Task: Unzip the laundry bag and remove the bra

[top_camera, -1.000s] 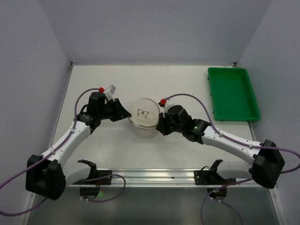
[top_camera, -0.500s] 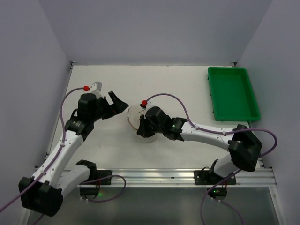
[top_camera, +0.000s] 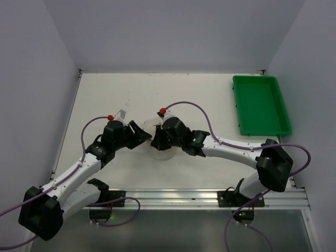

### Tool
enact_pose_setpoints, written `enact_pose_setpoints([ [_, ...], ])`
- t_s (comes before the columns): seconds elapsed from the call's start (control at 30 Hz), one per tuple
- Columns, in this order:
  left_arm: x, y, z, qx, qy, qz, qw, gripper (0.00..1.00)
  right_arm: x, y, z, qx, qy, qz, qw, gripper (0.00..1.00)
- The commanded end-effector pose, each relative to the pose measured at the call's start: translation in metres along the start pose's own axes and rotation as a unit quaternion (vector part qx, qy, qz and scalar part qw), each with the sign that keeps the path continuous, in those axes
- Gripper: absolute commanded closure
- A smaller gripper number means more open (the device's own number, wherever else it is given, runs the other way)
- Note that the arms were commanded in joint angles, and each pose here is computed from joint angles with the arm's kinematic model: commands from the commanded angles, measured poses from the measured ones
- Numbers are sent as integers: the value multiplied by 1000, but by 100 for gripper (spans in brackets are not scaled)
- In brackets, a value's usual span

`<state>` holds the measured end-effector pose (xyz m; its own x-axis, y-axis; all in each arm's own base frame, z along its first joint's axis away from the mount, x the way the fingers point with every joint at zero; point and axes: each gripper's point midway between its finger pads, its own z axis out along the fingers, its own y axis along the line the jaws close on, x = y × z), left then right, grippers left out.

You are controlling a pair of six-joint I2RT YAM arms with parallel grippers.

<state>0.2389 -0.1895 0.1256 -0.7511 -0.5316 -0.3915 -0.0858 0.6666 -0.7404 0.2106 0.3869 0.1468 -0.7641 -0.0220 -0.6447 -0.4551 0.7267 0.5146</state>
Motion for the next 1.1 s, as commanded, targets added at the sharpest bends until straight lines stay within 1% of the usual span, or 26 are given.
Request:
enact_pose_setpoints([
  [0.0, -25, -33, 5, 48, -49, -17, 997, 45, -20, 17, 1, -16, -28, 1, 999, 100],
  [0.03, -29, -39, 7, 63, -57, -22, 996, 51, -18, 16, 1, -16, -26, -1, 1000, 100],
  [0.1, -29, -39, 8, 67, -58, -26, 996, 56, -13, 11, 0, -11, -20, -4, 1000, 100],
  [0.2, -28, -37, 11, 71, -59, -36, 995, 68, -8, 8, -1, -11, -14, -6, 1000, 100],
  [0.23, -26, -40, 12, 77, -55, -36, 995, 78, -5, 7, -1, -8, -11, -8, 1000, 100],
  [0.3, -24, -40, 11, 77, -48, -34, 995, 89, -3, 1, -5, 1, -10, -13, 1000, 100],
  [0.33, -24, -40, 10, 78, -47, -32, 995, 100, -4, -5, -7, 13, -16, -16, 1000, 100],
  [0.4, -23, -36, 7, 60, -45, -15, 997, 100, -1, -20, -11, 34, -21, -32, 999, 100],
  [0.43, -27, -33, 4, 51, -54, -8, 997, 100, -5, -29, -18, 47, -29, -34, 998, 100],
  [0.5, -26, -24, 1, 27, -49, 10, 998, 100, 1, -50, -24, 68, -24, -44, 996, 100],
  [0.53, -28, -26, -3, 33, -47, 13, 998, 100, -7, -61, -31, 76, -35, -38, 996, 100],
  [0.6, -30, -23, -6, 34, -43, 20, 998, 100, 2, -86, -38, 97, -22, -36, 994, 100],
  [0.63, -26, -26, -9, 47, -29, 25, 998, 100, -1, -106, -43, 116, -24, -23, 993, 100],
  [0.67, -24, -27, -9, 52, -20, 30, 998, 100, -6, -114, -50, 121, -31, -17, 992, 100],
  [0.7, -19, -29, -12, 63, -1, 39, 997, 100, -2, -130, -54, 139, -28, -8, 990, 100],
  [0.73, -17, -29, -12, 66, 11, 44, 997, 100, -8, -151, -61, 165, -35, 9, 986, 100],
  [0.8, -9, -31, -16, 77, 43, 65, 994, 100, -20, -173, -72, 202, -50, 22, 978, 100],
  [0.9, 2, -31, -19, 86, 83, 98, 988, 100, -38, -183, -80, 236, -63, 10, 970, 100],
  [0.97, 7, -27, -21, 81, 105, 129, 983, 100, -51, -179, -79, 232, -71, -5, 970, 100],
  [1.07, -1, -18, -17, 55, 110, 147, 982, 100, -60, -156, -72, 174, -72, -39, 981, 100],
])
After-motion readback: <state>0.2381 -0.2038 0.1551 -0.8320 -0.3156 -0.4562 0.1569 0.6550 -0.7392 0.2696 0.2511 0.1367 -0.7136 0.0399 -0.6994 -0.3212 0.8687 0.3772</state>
